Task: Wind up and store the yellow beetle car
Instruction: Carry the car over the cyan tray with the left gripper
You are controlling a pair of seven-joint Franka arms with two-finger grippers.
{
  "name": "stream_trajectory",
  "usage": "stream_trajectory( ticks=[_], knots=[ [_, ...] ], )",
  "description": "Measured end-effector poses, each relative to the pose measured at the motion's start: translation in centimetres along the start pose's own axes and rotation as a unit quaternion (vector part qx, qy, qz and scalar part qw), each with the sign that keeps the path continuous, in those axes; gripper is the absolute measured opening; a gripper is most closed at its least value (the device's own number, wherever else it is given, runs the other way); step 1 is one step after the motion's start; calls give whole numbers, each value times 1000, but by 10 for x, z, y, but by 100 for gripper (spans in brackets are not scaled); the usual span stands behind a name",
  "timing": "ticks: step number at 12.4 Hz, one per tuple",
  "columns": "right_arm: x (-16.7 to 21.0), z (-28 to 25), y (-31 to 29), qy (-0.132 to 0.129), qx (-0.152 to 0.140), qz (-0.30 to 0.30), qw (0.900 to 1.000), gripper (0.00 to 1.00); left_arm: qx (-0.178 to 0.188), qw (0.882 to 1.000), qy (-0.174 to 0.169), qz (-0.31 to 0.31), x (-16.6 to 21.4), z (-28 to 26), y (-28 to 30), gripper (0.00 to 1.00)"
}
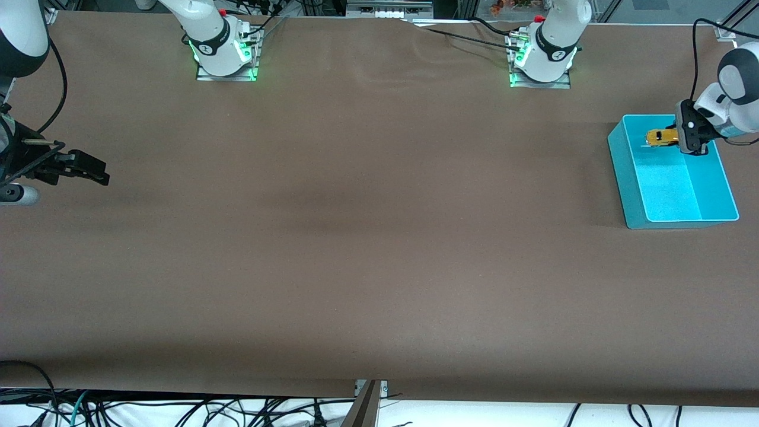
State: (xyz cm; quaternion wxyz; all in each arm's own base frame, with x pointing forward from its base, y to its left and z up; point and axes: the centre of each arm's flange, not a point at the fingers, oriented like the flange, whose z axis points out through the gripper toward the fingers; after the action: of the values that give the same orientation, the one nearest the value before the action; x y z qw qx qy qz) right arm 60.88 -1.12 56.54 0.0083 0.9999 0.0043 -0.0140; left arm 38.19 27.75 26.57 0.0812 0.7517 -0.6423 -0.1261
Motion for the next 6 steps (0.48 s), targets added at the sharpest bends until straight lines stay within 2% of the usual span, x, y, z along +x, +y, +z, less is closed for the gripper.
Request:
stream_trajectory(
  ticks=[6],
  knots=[
    [0,0,0,0,0,0,1000,100,-15,1000,-5,3,5,69,-19,45]
  ],
)
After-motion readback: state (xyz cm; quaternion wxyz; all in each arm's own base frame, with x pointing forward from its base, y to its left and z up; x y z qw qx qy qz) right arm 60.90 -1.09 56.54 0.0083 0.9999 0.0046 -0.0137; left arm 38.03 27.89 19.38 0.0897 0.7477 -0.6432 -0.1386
